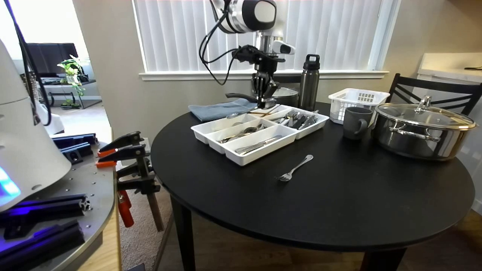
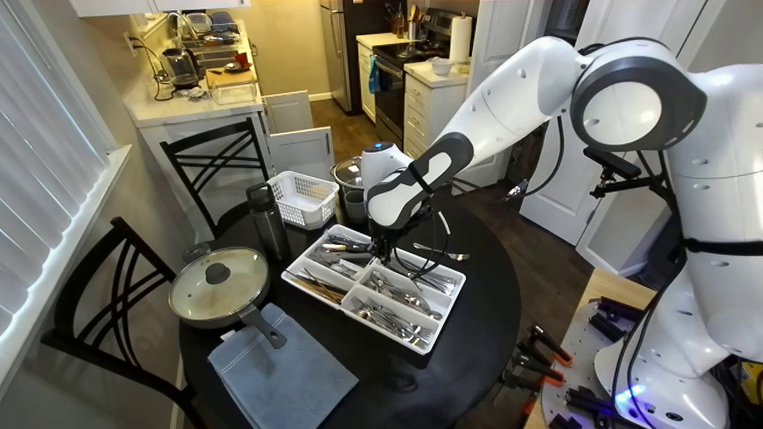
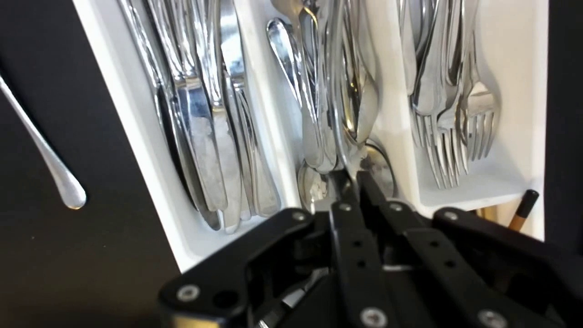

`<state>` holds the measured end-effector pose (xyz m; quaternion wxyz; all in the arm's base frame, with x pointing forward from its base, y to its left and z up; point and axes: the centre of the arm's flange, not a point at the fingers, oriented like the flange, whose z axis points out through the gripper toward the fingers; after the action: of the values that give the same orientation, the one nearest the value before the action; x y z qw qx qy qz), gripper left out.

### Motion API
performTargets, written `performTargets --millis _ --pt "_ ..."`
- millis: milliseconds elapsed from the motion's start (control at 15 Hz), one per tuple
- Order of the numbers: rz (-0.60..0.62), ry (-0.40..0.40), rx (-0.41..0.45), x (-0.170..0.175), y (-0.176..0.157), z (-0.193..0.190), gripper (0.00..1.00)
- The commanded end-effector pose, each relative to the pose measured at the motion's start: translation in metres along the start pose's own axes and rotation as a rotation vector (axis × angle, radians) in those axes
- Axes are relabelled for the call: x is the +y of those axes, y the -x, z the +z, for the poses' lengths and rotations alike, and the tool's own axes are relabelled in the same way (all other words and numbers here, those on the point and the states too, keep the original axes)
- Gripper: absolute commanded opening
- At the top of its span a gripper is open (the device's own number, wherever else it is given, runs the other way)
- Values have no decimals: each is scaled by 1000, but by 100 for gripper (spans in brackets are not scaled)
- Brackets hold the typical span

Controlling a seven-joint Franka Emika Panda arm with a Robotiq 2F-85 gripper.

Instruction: Remove one fork, spoon and knife from the rack

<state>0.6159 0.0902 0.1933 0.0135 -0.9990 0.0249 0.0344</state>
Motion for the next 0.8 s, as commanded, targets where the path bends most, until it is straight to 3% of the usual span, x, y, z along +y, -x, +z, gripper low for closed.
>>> performTargets --millis 0,400,733 --pt "-79 107 -21 -6 44 -38 2" --pt "-233 430 -79 15 74 -43 2" --pt "-243 666 -96 72 76 21 2"
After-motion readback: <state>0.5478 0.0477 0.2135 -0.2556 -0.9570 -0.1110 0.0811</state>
